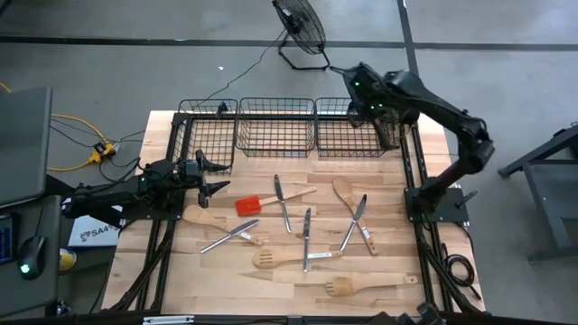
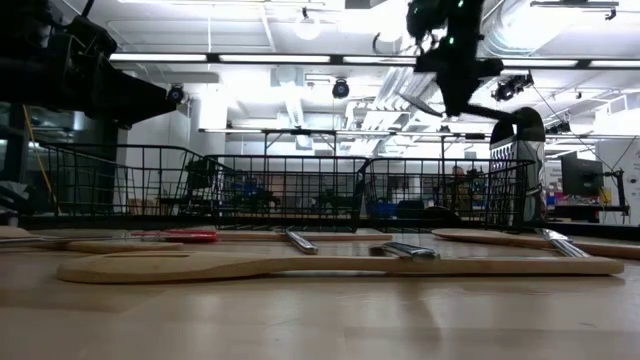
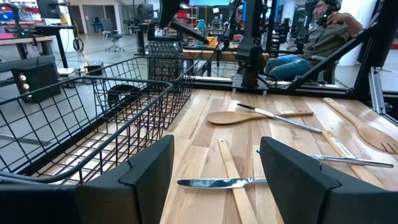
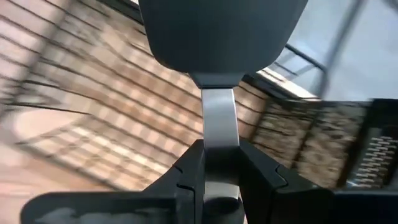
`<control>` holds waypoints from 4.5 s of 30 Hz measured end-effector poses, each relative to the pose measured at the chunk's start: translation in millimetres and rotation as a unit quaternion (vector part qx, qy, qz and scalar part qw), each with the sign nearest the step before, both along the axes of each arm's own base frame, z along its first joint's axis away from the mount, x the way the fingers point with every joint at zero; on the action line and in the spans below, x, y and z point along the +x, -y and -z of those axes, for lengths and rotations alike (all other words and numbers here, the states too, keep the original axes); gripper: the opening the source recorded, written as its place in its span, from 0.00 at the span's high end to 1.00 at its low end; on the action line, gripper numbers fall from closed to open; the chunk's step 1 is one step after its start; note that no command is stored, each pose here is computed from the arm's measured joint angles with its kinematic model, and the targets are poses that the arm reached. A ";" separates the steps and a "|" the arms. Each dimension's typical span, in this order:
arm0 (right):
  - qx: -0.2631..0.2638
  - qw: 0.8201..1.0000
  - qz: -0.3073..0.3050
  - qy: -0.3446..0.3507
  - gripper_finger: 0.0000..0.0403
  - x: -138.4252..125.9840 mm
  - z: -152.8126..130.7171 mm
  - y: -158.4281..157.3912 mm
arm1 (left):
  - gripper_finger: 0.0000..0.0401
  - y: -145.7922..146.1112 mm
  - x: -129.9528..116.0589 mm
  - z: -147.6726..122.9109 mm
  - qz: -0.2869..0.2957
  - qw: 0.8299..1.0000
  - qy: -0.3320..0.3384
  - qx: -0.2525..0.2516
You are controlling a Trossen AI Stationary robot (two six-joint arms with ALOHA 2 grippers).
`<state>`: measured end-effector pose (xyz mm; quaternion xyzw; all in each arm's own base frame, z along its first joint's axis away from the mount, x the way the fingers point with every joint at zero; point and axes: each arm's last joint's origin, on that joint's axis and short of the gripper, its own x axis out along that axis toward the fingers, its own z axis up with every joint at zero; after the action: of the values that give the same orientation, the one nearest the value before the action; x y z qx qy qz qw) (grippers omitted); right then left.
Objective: Pick & Place Kitchen Items
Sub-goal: Put the black silicone spatula into the right wire basket
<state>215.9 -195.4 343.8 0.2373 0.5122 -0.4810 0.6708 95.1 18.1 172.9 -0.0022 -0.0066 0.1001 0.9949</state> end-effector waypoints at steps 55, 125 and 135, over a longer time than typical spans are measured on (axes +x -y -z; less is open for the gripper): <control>0.003 0.937 -0.153 -0.315 0.84 62.9 113.0 38.7 | 0.42 0.0 0.0 0.0 0.000 1.000 0.000 0.000; 0.085 0.953 -0.197 -0.213 0.54 50.9 85.5 23.6 | 0.42 0.0 0.0 0.0 0.000 1.000 0.000 0.000; 0.128 0.965 -0.179 -0.146 0.58 44.9 77.0 20.5 | 0.42 0.0 0.0 -0.1 0.000 1.000 0.000 0.000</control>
<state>260.8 -215.8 266.8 0.1531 0.6958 -0.3129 0.6281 95.1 18.1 172.9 -0.0022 -0.0066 0.1003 0.9949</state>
